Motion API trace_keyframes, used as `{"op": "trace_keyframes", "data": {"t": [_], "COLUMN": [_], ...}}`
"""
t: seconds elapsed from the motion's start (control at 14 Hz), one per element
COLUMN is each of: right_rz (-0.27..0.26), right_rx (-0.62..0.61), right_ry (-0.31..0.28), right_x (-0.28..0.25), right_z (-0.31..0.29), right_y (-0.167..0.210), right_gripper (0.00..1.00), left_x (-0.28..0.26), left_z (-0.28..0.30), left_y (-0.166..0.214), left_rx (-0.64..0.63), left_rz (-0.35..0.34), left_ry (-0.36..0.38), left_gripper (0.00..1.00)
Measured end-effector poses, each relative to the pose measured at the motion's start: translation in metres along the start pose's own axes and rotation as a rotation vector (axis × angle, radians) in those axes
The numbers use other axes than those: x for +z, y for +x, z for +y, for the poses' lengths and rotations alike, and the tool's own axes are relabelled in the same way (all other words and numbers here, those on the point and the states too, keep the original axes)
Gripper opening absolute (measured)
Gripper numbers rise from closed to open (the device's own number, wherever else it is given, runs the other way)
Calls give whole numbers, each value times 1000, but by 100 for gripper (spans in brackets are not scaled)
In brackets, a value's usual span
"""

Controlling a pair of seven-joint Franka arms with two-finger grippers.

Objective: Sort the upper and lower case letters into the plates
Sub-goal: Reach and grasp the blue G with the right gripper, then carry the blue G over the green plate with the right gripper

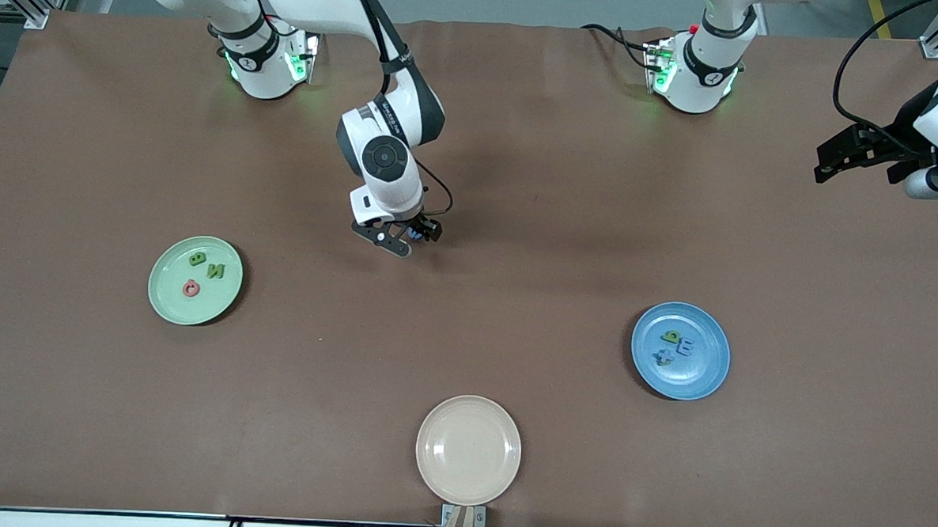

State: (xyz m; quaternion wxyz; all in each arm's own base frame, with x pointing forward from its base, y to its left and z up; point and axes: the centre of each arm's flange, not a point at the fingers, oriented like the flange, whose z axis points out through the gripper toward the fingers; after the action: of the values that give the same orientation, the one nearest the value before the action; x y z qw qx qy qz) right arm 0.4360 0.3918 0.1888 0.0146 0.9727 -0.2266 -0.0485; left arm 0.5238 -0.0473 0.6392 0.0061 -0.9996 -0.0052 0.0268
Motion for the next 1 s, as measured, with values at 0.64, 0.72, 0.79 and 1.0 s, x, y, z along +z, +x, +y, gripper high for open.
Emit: {"op": "trace_keyframes", "data": {"t": [0.64,0.72,0.79,1.0], "right_rz": [13,13,13,13], "right_rx": [10,10,10,9], "right_ry": [19,23,24,24], "right_x": [11,10,10,9], "right_z": [-5,-6,-7,-7], "right_y": [0,-1,-1,-2], "right_gripper": [46,37,37,34], "left_x": [0,0,0,0], "left_z": [-1,-1,-1,-1], "left_y": [0,0,0,0], "left_rx": [-1,-1,-1,-1], "left_rz": [0,0,0,0], "left_ry": [0,0,0,0], "left_gripper": [100,100,100,100]}}
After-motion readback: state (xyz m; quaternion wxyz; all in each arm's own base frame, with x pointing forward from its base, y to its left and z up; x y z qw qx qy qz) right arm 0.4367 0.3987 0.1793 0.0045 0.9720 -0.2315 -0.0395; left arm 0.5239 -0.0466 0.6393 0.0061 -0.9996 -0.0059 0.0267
